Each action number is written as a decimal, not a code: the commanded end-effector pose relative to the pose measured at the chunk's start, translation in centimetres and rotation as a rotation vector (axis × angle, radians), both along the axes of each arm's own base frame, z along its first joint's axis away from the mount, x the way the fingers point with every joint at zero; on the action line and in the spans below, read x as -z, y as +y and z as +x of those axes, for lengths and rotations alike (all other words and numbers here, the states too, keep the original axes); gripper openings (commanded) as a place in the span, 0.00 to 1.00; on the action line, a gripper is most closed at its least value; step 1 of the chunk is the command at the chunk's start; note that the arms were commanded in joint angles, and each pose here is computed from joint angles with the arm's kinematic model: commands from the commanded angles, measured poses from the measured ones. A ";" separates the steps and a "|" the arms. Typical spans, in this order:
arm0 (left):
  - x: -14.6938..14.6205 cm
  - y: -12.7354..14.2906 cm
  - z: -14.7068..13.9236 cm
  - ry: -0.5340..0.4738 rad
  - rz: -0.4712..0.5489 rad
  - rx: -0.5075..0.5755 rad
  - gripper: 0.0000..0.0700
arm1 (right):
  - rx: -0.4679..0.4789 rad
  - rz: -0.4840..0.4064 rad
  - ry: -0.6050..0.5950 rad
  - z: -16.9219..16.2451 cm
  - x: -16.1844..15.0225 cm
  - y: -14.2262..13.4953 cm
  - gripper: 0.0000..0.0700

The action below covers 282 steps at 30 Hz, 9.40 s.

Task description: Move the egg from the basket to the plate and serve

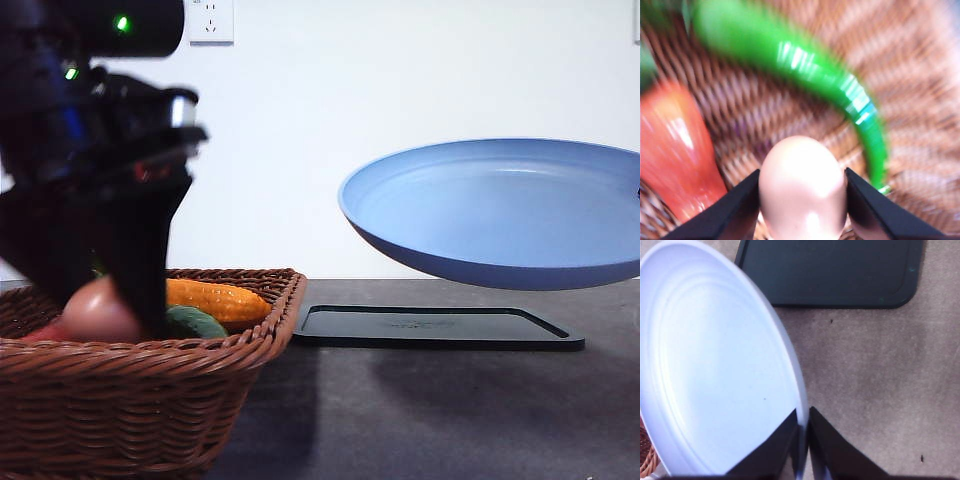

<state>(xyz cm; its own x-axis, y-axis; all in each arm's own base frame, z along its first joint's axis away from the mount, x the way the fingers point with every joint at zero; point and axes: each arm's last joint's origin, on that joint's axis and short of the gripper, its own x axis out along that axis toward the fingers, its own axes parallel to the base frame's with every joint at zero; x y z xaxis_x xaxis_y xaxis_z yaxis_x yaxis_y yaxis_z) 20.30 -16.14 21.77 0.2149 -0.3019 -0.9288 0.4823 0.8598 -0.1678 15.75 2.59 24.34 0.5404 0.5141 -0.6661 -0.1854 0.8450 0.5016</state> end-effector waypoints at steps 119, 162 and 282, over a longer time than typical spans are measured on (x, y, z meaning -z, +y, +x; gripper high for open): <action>-17.8 -4.9 -6.7 -0.185 -0.155 0.433 0.58 | -0.027 0.113 0.384 24.7 7.0 -0.2 0.00; -18.7 -1.6 0.9 -0.496 -0.113 0.161 0.00 | -0.133 -0.218 0.019 13.3 -10.3 3.5 0.00; 7.1 15.9 -10.7 -1.047 -0.158 -0.553 0.00 | -0.007 -0.196 -0.717 -2.1 0.6 5.2 0.00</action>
